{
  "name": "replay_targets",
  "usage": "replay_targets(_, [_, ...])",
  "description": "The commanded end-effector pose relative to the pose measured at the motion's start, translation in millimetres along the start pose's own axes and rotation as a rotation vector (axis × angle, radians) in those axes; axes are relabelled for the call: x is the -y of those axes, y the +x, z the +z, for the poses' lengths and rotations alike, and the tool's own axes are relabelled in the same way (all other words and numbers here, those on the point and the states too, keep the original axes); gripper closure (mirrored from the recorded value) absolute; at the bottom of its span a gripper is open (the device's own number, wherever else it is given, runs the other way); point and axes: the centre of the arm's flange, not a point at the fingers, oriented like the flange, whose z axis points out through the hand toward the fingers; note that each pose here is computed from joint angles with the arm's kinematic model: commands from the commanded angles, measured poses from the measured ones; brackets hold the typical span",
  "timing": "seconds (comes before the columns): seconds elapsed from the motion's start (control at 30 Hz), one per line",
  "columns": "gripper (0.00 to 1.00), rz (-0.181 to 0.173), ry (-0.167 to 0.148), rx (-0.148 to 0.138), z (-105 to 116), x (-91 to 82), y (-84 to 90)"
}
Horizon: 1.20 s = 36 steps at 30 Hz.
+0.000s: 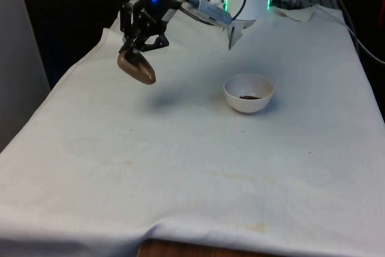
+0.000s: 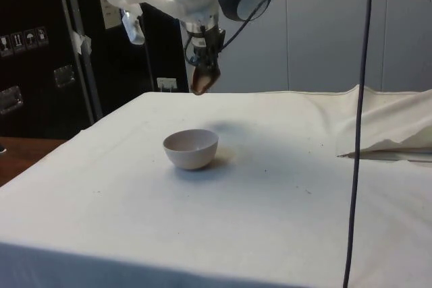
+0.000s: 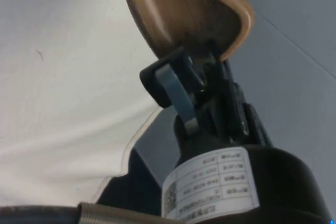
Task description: Pour the coffee beans from the cup into the bowl.
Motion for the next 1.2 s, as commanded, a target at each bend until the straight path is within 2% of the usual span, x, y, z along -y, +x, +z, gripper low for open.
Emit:
replay_targets(0.0, [1.00, -0.002, 0.022, 0.007, 2, 0.1, -0.3])
replay_targets(0.03, [1.00, 0.001, 0.004, 0.004, 1, -1.0, 0.0])
replay_targets(0.07, [1.00, -0.002, 0.026, 0.012, 4, -0.6, -0.5])
replay_targets(0.3, [1.00, 0.007, 0.063, 0.038, 11, -6.2, 2.0])
replay_targets(0.33, [1.00, 0.007, 0.042, 0.032, 8, -6.0, 2.3])
replay_targets(0.37, [1.00, 0.007, 0.068, 0.041, 11, -6.2, 2.3])
replay_targets(0.4, [1.00, 0.010, 0.078, 0.046, 13, -7.4, 3.1])
replay_targets(0.6, [1.00, 0.016, 0.106, 0.065, 18, -8.4, 5.6])
replay_targets(0.63, [1.00, 0.017, 0.088, 0.059, 16, -10.3, 6.8])
replay_targets(0.67, [1.00, 0.016, 0.110, 0.069, 20, -8.1, 5.7])
replay_targets(0.7, [1.00, 0.014, 0.118, 0.078, 23, -7.8, 6.0])
replay_targets(0.87, [1.00, 0.011, 0.141, 0.104, 32, -4.5, 8.6])
replay_targets(0.9, [1.00, 0.014, 0.124, 0.100, 30, -6.2, 10.1])
replay_targets(0.93, [1.00, 0.013, 0.128, 0.105, 32, -5.2, 10.3])
replay_targets(0.97, [1.00, 0.011, 0.148, 0.114, 35, -3.2, 9.3])
replay_targets(1.13, [1.00, 0.014, 0.169, 0.134, 42, -2.8, 9.4])
replay_targets(1.17, [1.00, 0.015, 0.152, 0.134, 41, -3.1, 10.6])
